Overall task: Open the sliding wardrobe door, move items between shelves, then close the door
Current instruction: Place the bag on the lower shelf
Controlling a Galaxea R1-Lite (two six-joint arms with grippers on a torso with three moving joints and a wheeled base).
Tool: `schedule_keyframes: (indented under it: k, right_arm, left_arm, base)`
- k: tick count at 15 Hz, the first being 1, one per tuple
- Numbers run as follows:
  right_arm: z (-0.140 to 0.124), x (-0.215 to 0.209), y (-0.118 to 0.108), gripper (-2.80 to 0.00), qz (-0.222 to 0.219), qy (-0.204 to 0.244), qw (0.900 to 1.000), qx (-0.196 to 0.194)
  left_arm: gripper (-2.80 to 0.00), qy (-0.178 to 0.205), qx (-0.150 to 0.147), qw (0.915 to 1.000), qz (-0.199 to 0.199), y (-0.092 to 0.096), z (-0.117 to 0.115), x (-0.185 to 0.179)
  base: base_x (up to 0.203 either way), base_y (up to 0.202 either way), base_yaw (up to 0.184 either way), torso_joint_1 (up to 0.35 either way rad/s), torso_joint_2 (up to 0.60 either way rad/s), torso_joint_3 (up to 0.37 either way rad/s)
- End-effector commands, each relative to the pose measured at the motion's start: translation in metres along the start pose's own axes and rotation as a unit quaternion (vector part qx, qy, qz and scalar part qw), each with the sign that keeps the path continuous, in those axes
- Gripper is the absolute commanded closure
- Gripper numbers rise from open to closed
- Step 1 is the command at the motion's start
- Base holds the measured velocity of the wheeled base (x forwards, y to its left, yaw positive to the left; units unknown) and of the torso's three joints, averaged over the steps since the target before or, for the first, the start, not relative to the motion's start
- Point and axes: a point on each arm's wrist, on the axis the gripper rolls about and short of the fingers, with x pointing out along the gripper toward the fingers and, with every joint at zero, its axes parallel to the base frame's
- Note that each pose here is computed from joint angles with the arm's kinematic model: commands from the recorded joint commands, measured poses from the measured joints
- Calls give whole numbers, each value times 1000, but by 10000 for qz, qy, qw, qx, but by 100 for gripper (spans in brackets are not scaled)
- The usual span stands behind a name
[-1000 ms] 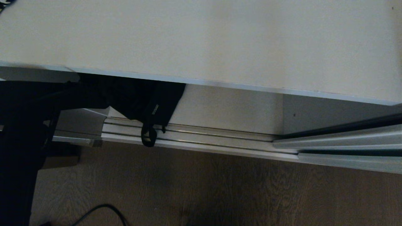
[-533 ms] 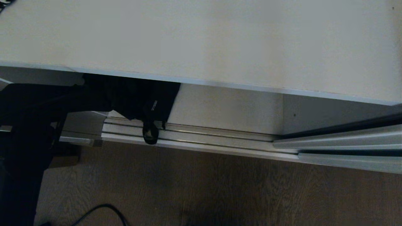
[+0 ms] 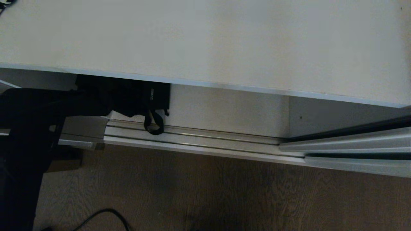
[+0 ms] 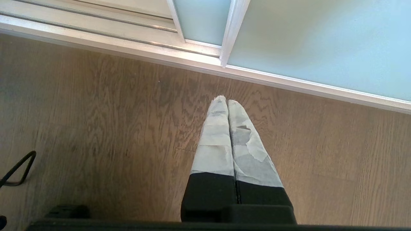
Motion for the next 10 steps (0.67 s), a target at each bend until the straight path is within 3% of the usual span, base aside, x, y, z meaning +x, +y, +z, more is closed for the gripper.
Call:
schedule_keyframes:
  k: [1,3,4,10]
  right_arm:
    - [-1,0,0,0,4,-10,10000,-3]
    - [-1,0,0,0,4,-10,10000,-3]
    - [-1,0,0,0,4,-10,10000,-3]
    - [-1,0,0,0,4,-17,10000,-4]
  left_arm:
    - [0,141,31,9998,135,12,-19,-6]
    - [0,178,74,9997,158,14,-19,-6]
    - [-280,195,67,9997,147,14,-18,-6]
    - [-280,333,-62,9992,-191,0,2,2]
  base:
    - [0,0,0,0,0,0]
    - [0,0,0,0,0,0]
    - [0,0,0,0,0,0]
    - [0,0,0,0,0,0]
